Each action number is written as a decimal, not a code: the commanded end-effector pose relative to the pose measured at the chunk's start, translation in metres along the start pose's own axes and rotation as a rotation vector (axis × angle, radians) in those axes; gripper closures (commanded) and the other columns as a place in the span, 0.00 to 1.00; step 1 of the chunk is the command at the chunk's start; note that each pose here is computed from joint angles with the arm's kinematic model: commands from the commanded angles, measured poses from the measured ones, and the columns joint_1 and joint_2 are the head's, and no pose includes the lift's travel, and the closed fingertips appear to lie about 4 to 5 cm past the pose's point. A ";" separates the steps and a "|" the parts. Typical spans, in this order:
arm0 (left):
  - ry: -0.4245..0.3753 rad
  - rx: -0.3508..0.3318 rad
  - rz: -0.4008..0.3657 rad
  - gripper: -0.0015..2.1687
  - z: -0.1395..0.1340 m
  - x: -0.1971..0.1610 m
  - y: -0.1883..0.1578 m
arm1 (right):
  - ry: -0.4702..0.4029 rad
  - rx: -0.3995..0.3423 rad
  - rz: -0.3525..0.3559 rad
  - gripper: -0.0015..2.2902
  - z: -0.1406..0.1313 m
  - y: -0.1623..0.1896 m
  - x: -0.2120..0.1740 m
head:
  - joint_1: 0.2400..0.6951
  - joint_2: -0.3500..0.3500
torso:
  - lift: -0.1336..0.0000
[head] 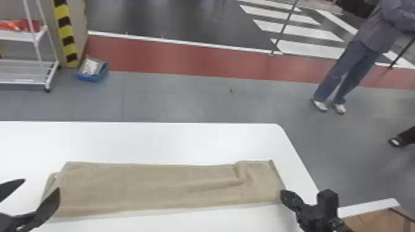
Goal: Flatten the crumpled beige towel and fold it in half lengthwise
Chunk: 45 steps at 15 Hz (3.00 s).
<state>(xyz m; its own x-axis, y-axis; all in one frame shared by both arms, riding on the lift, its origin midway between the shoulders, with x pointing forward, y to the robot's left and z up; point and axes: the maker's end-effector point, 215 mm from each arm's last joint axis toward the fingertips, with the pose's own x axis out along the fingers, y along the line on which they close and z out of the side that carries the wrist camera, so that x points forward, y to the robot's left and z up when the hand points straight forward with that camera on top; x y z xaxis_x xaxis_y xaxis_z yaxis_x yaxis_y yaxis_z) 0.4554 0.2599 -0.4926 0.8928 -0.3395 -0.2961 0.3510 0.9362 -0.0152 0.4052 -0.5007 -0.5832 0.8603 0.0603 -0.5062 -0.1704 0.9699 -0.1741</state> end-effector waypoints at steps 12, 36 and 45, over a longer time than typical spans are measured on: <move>-0.014 -0.008 -0.014 0.07 0.013 -0.002 -0.015 | -0.169 0.040 0.043 0.91 0.082 0.010 -0.020 | 1.00 0.10 | 1.00; 0.095 -0.093 0.034 0.07 0.008 0.076 0.013 | -0.123 0.083 0.004 0.02 0.108 -0.060 0.005 | 1.00 0.05 | 1.00; 0.179 -0.115 0.075 0.07 -0.022 0.076 0.013 | -0.120 0.077 -0.017 0.06 0.106 -0.073 0.004 | 1.00 0.05 | 1.00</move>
<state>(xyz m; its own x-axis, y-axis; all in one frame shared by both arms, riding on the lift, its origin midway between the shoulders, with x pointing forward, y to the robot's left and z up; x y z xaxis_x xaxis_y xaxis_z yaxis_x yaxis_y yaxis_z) 0.5244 0.2502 -0.5302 0.8584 -0.2545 -0.4454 0.2419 0.9665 -0.0860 0.4722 -0.5469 -0.4802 0.9191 0.0660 -0.3886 -0.1189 0.9864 -0.1138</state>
